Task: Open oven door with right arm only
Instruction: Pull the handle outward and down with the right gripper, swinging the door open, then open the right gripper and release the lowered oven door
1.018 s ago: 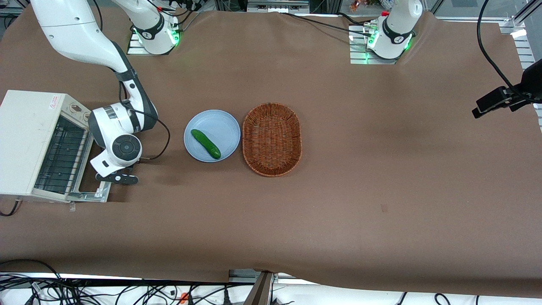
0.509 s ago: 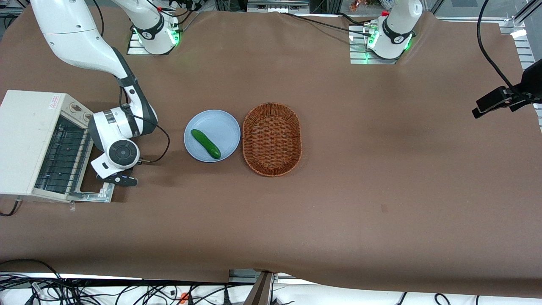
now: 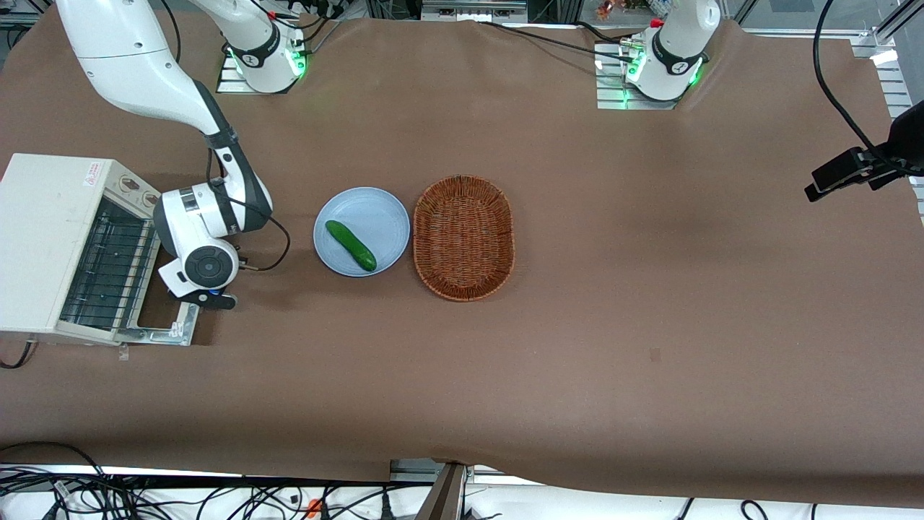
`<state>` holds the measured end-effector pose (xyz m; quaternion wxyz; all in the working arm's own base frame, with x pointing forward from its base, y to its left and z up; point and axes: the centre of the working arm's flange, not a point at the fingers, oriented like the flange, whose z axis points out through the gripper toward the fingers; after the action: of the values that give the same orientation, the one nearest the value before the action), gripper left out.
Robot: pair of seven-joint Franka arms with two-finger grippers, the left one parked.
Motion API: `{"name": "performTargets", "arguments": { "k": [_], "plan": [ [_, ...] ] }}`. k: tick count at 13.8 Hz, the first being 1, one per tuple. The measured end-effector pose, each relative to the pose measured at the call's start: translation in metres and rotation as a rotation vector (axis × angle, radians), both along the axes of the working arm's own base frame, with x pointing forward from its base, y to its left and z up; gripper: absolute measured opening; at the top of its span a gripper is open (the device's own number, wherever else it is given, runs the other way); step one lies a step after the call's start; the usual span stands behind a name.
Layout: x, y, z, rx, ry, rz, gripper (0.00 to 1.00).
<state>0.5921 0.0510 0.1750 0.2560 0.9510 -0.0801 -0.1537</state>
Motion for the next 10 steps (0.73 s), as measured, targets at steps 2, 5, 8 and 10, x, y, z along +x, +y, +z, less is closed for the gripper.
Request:
{"name": "performTargets", "arguments": {
  "k": [2,5,8,10],
  "plan": [
    [-0.003,0.023,0.008,0.062,0.003,-0.035,0.01],
    [0.003,0.04,0.05,0.147,-0.039,-0.053,0.01],
    [0.012,0.04,0.107,0.198,-0.1,0.012,0.06],
    [0.019,0.042,0.15,0.245,-0.157,0.048,0.26]
  ]
}}
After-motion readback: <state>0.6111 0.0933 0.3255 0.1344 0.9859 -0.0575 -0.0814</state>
